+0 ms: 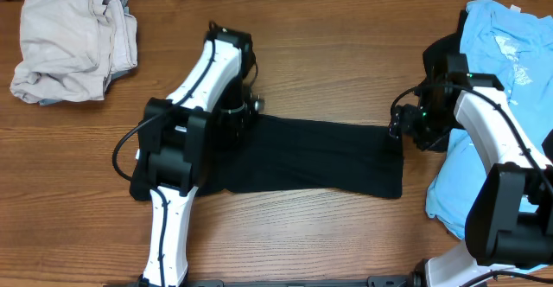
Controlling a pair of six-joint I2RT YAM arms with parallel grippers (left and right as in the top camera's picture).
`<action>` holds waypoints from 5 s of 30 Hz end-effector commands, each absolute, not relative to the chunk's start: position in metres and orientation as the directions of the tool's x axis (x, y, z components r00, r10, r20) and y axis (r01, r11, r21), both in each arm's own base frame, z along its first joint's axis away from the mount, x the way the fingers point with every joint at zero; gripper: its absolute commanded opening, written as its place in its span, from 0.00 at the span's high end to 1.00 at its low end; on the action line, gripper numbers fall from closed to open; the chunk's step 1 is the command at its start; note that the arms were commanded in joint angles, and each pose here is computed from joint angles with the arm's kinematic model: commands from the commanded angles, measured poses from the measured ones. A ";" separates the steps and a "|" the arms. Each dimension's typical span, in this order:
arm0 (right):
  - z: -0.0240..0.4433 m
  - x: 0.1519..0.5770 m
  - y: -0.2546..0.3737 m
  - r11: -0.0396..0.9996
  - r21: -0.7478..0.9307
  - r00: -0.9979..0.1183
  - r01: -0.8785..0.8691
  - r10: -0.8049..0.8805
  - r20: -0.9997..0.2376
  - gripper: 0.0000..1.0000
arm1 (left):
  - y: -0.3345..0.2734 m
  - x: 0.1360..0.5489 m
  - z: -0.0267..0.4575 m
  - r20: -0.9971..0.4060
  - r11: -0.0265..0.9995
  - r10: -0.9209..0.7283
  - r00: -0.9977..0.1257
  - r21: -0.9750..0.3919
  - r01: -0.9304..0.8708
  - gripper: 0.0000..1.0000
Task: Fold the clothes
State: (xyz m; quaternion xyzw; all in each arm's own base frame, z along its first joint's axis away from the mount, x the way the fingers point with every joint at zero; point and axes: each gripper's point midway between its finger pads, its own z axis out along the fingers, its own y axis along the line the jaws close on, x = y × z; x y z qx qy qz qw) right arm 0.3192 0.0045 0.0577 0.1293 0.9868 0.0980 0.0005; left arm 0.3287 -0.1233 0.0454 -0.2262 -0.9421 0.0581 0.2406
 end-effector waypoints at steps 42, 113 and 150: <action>0.087 0.365 -0.060 0.883 0.325 -0.901 0.339 0.404 -0.158 0.96 | -0.039 0.437 0.122 0.044 0.972 0.236 -0.971 -0.001 0.236 0.96; 0.111 0.327 0.211 0.918 0.345 -0.974 -0.197 -0.144 -0.174 0.15 | -0.051 0.477 0.236 -0.350 0.976 0.157 -0.924 -0.090 0.200 0.69; 0.121 0.354 0.071 0.948 0.304 -0.979 0.091 0.141 -0.146 0.00 | -0.035 0.324 0.050 0.165 0.955 0.249 -0.954 -0.207 0.213 0.30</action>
